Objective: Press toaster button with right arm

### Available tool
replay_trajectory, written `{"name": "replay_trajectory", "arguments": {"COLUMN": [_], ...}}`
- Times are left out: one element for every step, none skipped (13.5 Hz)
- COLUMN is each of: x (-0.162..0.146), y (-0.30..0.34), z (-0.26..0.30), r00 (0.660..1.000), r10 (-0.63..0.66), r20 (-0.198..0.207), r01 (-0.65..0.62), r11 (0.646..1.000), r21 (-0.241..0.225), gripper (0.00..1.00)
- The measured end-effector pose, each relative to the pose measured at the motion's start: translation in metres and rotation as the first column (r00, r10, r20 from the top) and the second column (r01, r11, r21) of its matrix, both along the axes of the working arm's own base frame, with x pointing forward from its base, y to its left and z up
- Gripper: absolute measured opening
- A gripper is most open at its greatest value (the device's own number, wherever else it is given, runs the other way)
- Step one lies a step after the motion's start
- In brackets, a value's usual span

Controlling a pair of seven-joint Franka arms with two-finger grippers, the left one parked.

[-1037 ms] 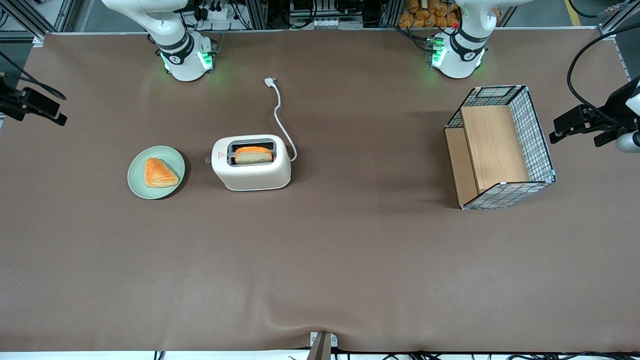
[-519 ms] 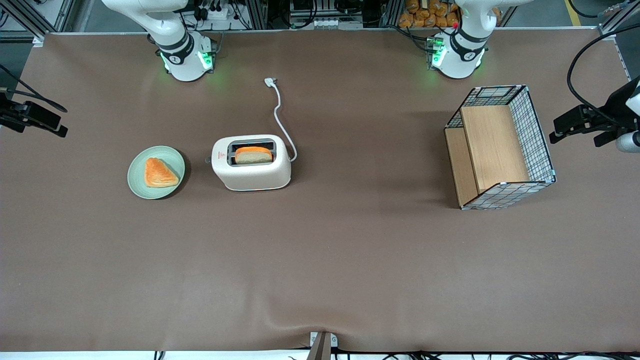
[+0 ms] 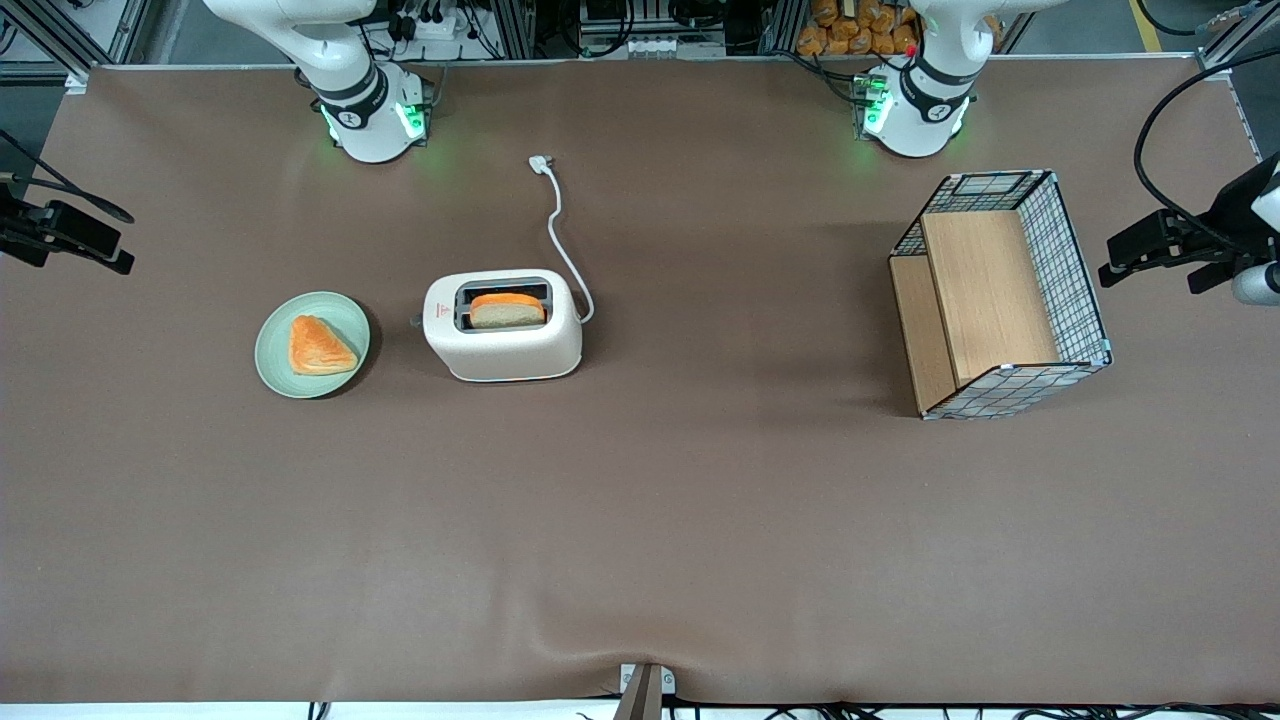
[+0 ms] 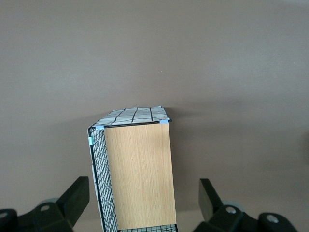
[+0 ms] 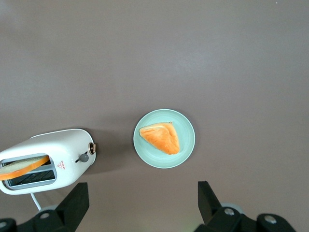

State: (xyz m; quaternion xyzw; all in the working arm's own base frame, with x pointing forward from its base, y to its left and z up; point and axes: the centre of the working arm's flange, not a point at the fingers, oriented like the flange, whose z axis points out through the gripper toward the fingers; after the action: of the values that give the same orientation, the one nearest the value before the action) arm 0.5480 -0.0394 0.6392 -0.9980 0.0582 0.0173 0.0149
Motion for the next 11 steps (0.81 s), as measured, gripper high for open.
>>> {"name": "replay_trajectory", "arguments": {"x": [0.0000, -0.0001, -0.0002, -0.0003, -0.0004, -0.0005, -0.0006, -0.0007, -0.0007, -0.0006, -0.0004], "y": [-0.0001, -0.0004, -0.0013, -0.0027, -0.0040, -0.0053, -0.0070, -0.0079, -0.0075, -0.0060, -0.0041], "z": [0.0000, 0.0000, -0.0001, -0.0001, -0.0002, -0.0002, -0.0002, -0.0003, -0.0003, -0.0003, -0.0003], "r00": [1.000, 1.000, 1.000, 1.000, 1.000, 1.000, 1.000, 1.000, 1.000, 1.000, 1.000], "r10": [0.001, 0.001, -0.001, -0.003, -0.005, -0.007, -0.009, -0.008, -0.007, -0.003, 0.000], "r20": [0.000, 0.000, -0.001, -0.001, -0.001, -0.001, -0.001, -0.002, -0.002, -0.002, -0.002], "r01": [-0.001, -0.001, 0.001, 0.003, 0.005, 0.007, 0.009, 0.008, 0.007, 0.003, 0.000], "r11": [1.000, 1.000, 1.000, 1.000, 1.000, 1.000, 1.000, 1.000, 1.000, 1.000, 1.000], "r21": [0.000, 0.000, 0.000, 0.000, 0.000, 0.000, 0.001, 0.001, 0.001, 0.001, 0.001], "gripper": [1.00, 1.00, 1.00, 1.00, 1.00, 1.00, 1.00, 1.00, 1.00, 1.00, 1.00]}}
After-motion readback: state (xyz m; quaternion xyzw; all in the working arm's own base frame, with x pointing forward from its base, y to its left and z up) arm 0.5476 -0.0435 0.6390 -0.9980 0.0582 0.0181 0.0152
